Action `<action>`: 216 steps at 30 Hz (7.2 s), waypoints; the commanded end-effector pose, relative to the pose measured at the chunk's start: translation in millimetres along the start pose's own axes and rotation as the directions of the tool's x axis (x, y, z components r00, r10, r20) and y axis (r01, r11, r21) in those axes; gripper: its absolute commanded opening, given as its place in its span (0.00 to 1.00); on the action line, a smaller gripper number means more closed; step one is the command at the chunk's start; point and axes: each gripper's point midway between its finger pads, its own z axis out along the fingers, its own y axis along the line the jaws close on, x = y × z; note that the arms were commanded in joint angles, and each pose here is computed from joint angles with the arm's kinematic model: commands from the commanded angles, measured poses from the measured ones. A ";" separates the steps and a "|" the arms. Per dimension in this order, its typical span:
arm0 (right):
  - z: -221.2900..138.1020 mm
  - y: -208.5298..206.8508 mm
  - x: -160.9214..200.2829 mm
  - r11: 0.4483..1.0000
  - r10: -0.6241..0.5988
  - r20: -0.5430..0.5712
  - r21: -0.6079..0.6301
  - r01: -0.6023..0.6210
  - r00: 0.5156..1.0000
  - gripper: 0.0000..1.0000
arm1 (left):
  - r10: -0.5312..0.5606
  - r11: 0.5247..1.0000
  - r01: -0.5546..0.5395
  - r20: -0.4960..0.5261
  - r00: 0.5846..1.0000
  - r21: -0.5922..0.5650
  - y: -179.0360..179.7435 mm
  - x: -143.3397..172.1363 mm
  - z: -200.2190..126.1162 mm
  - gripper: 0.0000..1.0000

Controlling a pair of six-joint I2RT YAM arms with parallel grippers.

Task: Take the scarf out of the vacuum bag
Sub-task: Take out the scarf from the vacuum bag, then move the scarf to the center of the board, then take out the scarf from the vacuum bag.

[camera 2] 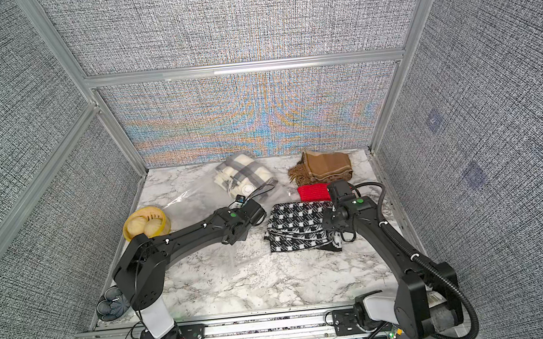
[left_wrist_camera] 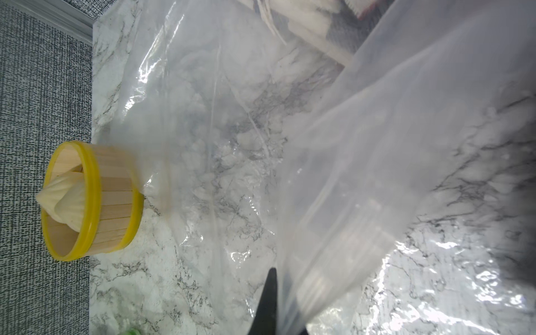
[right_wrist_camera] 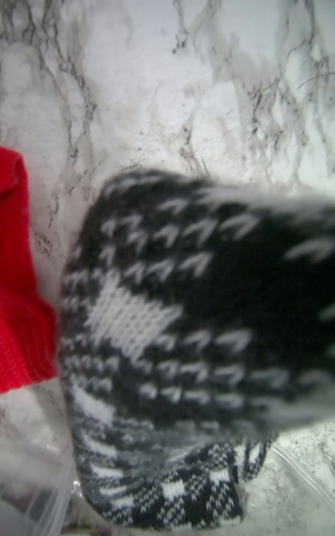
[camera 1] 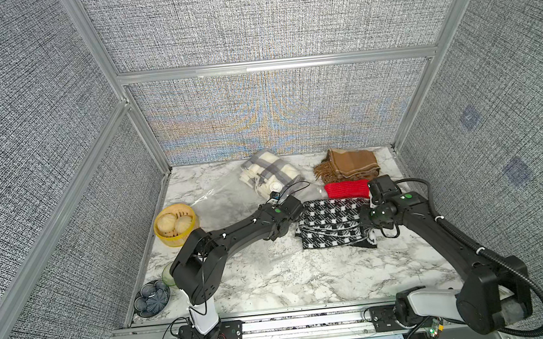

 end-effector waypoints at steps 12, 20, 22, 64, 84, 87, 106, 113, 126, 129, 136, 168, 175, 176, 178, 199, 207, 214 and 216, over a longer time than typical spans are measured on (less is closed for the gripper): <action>0.8 -38.3 -28.2 0.989 0.083 0.028 0.124 -0.086 0.996 0.00 | 0.023 0.999 -0.022 -0.025 0.999 0.030 -9.7 3.2 4.2 0.00; 11.7 -38.3 -25.7 0.987 0.091 0.019 0.132 -0.093 0.996 0.68 | -0.015 0.979 0.013 0.004 1.000 0.204 -28.5 0.4 -11.6 0.00; -3.2 -48.5 -26.5 0.979 0.102 0.077 0.169 -0.114 0.992 0.99 | -0.014 0.976 0.012 0.006 1.000 0.216 -29.0 0.1 -15.6 0.00; 51.0 39.9 76.3 0.829 0.371 0.009 -0.453 -0.327 0.928 0.81 | -0.043 0.964 0.025 0.062 0.997 0.264 -21.5 -6.2 -42.0 0.00; 78.6 18.9 68.2 0.896 0.363 0.088 -0.307 -0.321 0.928 0.01 | -0.045 0.965 0.026 0.065 0.997 0.262 -21.1 -5.4 -42.8 0.00; 79.9 2.9 71.1 0.872 0.418 0.073 -0.311 -0.378 0.905 0.00 | -0.047 0.967 0.028 0.068 0.997 0.254 -18.7 -5.6 -43.0 0.00; 65.5 -60.3 36.8 0.776 0.610 0.109 -0.282 -0.564 0.785 0.00 | -0.073 0.963 0.048 0.085 0.994 0.264 -12.2 -7.3 -50.9 0.00; 76.5 -42.6 10.5 0.825 0.516 0.046 -0.297 -0.482 0.855 0.00 | -0.073 0.962 0.048 0.084 0.994 0.268 -12.7 -6.8 -51.2 0.00; 86.2 -30.5 -16.8 0.880 0.417 0.044 -0.269 -0.391 0.908 0.00 | -0.076 0.960 0.049 0.090 0.993 0.276 -11.4 -7.2 -54.8 0.00; 82.7 -23.7 -21.4 0.906 0.357 0.069 -0.267 -0.328 0.931 0.00 | -0.077 0.959 0.048 0.093 0.993 0.279 -11.1 -7.4 -56.2 0.00; 78.0 -35.6 -22.8 0.932 0.338 0.124 -0.182 -0.313 0.933 0.10 | -0.074 0.959 0.044 0.095 0.993 0.280 -12.0 -7.7 -56.4 0.00; -19.8 52.7 25.4 0.932 0.052 0.330 -0.356 0.073 0.943 0.87 | -0.078 0.947 0.030 0.141 0.987 0.319 -5.0 -13.4 -76.7 0.00; -13.1 152.1 61.0 0.851 -0.133 0.383 -0.428 0.303 0.914 0.96 | -0.102 0.928 0.039 0.154 0.983 0.370 -5.9 -14.0 -87.1 0.00; -9.8 168.2 65.7 0.836 -0.169 0.387 -0.430 0.340 0.906 0.96 | -0.102 0.927 0.038 0.152 0.983 0.373 -6.3 -13.9 -88.2 0.00; -5.5 205.2 71.9 0.794 -0.217 0.418 -0.450 0.409 0.882 0.95 | -0.103 0.921 0.040 0.145 0.984 0.387 -8.7 -13.3 -89.4 0.00; 104.5 307.0 1.0 0.781 -0.119 0.394 -0.529 0.330 0.912 0.65 | -0.185 0.874 0.054 0.229 0.956 0.483 -8.6 -18.1 -103.9 0.00; 97.2 308.5 10.3 0.837 -0.039 0.469 -0.468 0.285 0.883 0.88 | -0.159 0.841 0.039 0.177 0.971 0.539 -27.5 -21.4 -108.7 0.00; 106.9 322.5 -10.0 0.856 0.012 0.526 -0.445 0.263 0.850 0.95 | -0.149 0.830 0.029 0.172 0.974 0.557 -32.7 -19.9 -109.0 0.00; 110.6 327.1 -18.5 0.855 0.033 0.551 -0.448 0.262 0.834 0.95 | -0.153 0.831 0.029 0.178 0.972 0.555 -30.5 -20.8 -110.3 0.00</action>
